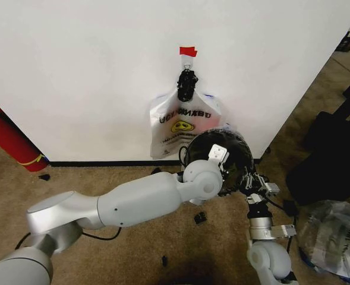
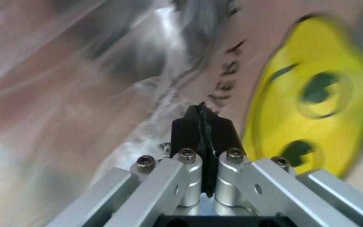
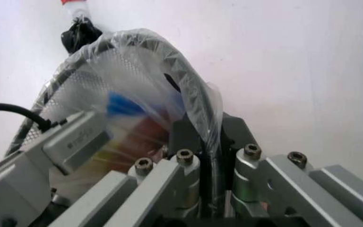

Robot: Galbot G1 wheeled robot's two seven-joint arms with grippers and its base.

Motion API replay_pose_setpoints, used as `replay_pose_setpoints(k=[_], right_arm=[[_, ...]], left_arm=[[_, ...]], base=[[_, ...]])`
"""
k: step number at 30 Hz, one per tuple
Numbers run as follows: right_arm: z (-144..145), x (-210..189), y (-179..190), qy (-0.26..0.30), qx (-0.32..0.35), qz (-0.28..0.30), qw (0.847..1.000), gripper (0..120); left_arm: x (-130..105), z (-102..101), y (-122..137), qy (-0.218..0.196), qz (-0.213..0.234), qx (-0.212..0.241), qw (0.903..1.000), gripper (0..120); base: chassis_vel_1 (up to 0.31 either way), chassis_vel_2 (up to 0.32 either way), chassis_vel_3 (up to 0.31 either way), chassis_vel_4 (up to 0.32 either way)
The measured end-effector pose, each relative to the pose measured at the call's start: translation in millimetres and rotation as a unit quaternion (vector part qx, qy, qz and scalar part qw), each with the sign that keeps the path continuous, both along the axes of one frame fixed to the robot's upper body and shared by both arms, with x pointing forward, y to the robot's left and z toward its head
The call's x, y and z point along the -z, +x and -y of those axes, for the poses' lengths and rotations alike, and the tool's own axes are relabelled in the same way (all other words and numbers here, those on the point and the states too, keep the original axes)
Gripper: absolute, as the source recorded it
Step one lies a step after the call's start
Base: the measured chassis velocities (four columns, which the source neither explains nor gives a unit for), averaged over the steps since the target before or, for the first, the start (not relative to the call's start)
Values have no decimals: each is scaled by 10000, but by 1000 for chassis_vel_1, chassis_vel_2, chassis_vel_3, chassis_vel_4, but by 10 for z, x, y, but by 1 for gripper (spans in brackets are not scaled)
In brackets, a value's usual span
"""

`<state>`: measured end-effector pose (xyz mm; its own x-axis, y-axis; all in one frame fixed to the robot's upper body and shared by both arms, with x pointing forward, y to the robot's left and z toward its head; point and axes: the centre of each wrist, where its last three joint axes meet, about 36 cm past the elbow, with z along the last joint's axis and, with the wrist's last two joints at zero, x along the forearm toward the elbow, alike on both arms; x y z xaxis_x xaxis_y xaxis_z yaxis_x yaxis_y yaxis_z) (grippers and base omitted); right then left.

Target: Pick up the garbage bag from the wall and place it over the trash bin.

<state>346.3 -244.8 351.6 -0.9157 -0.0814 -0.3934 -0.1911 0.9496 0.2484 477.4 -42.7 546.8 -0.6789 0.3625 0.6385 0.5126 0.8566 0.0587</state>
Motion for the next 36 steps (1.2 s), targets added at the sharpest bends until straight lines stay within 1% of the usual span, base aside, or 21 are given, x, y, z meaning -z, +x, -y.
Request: replay_pose_setpoints(k=[3, 6, 9, 16, 20, 27, 32, 36], right_arm=[[5, 21, 7, -117, -21, 47, 9999, 1], [2, 23, 6, -129, -31, 55, 9999, 1], [-28, 29, -13, -217, -143, 100, 9996, 1], [-113, 6, -34, -199, -204, 144, 9995, 1], [-137, 3, -49, -180, -222, 143, 9995, 1], [-163, -39, -71, -152, -242, 189, 9994, 1], [-173, -52, -88, -132, -254, 196, 9994, 1], [-194, -46, -90, -85, -244, 172, 9995, 1]], left_arm=[[29, -39, 25, 198, -42, -57, 9998, 0], [43, -41, 37, 231, -68, -57, 9997, 0], [145, 59, 121, 295, -216, -36, 9993, 0], [249, 249, 232, 168, -294, -28, 9994, 0], [255, 371, 283, 63, -337, -40, 9994, 0], [315, 472, 426, -14, -280, -205, 9994, 0], [367, 535, 545, -96, -160, -368, 9991, 0], [358, 536, 572, -153, -107, -406, 9990, 0]], base=[[0, 0, 0, 0], [0, 0, 0, 0], [0, 0, 0, 0], [0, 0, 0, 0], [0, 0, 0, 0], [0, 0, 0, 0], [0, 0, 0, 0], [0, 0, 0, 0]])
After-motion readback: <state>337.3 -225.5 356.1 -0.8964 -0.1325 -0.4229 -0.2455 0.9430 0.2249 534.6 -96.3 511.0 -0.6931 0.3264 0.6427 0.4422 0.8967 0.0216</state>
